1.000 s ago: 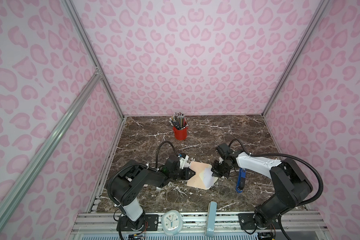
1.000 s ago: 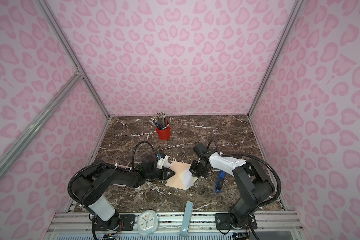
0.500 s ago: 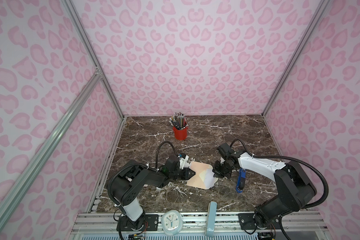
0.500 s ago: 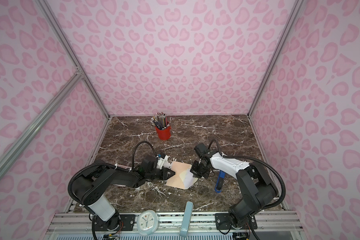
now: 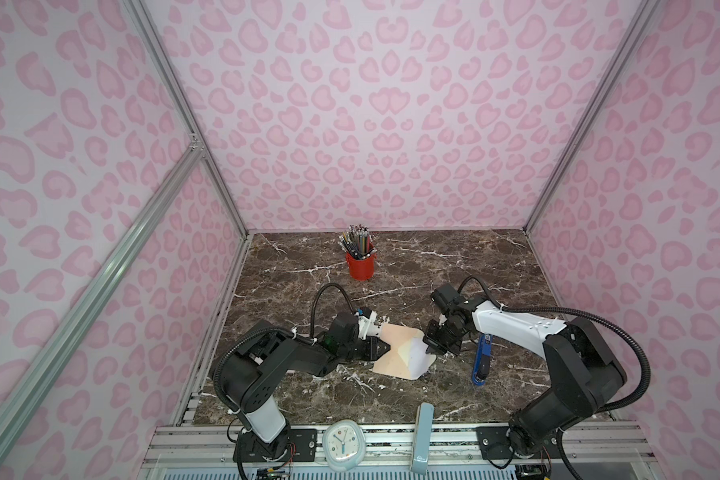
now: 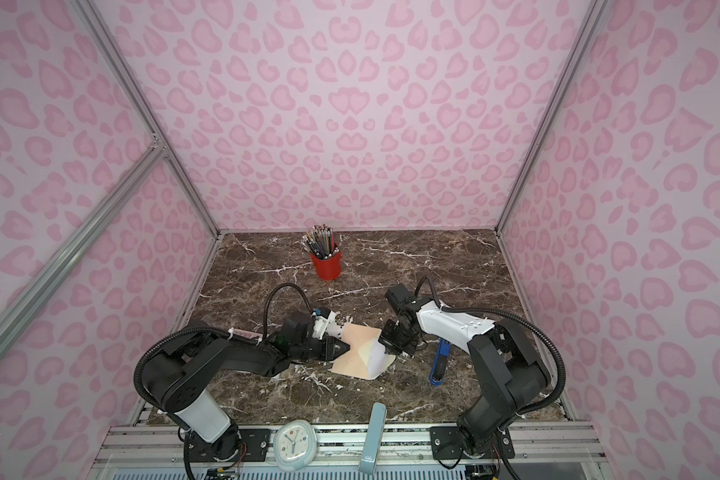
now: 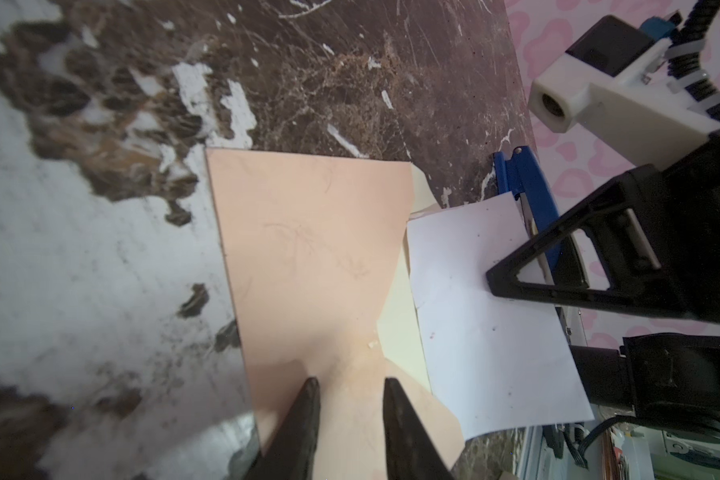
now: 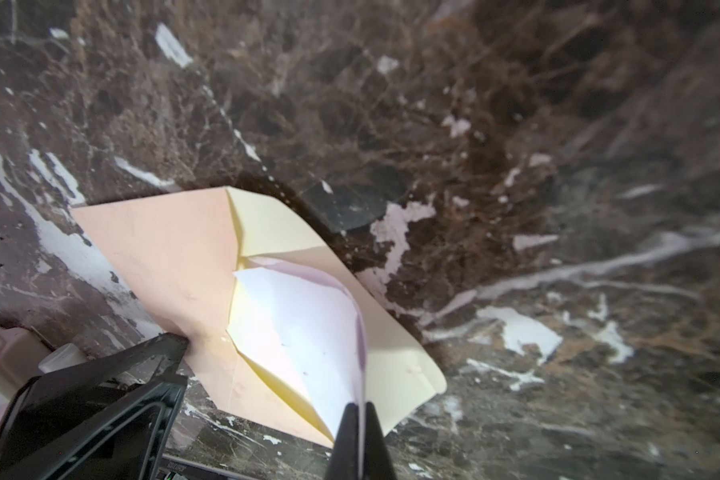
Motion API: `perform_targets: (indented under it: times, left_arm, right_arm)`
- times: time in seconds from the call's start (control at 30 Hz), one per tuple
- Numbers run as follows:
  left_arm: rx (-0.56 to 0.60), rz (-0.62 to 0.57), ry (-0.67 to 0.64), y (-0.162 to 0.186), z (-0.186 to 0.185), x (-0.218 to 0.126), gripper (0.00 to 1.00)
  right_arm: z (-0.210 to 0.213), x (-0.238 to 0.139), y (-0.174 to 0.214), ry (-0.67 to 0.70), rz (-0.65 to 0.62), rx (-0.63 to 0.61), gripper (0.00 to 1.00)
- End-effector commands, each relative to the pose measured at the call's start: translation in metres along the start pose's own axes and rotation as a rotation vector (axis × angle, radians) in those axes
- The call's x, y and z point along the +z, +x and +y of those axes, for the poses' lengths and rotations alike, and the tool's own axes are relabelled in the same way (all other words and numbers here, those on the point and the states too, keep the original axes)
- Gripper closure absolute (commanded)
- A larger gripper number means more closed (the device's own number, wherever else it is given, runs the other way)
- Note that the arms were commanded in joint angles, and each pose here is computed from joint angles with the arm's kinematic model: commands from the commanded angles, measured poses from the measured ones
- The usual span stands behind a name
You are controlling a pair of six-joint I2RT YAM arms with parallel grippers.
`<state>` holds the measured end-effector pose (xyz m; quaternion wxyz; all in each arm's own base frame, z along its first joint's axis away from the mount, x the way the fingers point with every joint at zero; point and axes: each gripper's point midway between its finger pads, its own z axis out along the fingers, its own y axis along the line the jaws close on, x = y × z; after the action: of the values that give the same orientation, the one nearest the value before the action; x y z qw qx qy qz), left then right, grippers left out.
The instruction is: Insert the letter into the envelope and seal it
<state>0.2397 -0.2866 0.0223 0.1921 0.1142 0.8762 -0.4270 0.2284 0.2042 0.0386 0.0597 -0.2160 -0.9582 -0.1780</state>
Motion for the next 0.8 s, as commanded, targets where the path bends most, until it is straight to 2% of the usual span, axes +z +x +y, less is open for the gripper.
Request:
perform_targets:
  times: [0.0, 0.4, 0.43, 0.77]
  left_arm:
    - [-0.045, 0.068, -0.063, 0.021, 0.016, -0.002, 0.69]
    - [-0.016, 0.042, -0.015, 0.013, 0.003, -0.006, 0.65]
    - [-0.012, 0.041, -0.007, 0.013, 0.001, -0.006, 0.59]
    - [0.018, 0.007, 0.042, 0.002, -0.017, -0.014, 0.46]
  right_arm:
    - [-0.007, 0.002, 0.002, 0.037, 0.012, 0.009, 1.0]
    - [-0.007, 0.002, 0.003, 0.059, 0.03, 0.004, 1.0]
    - [-0.007, 0.002, 0.003, 0.06, 0.031, 0.002, 1.0]
    - [-0.002, 0.003, 0.0, 0.066, 0.038, -0.006, 1.0]
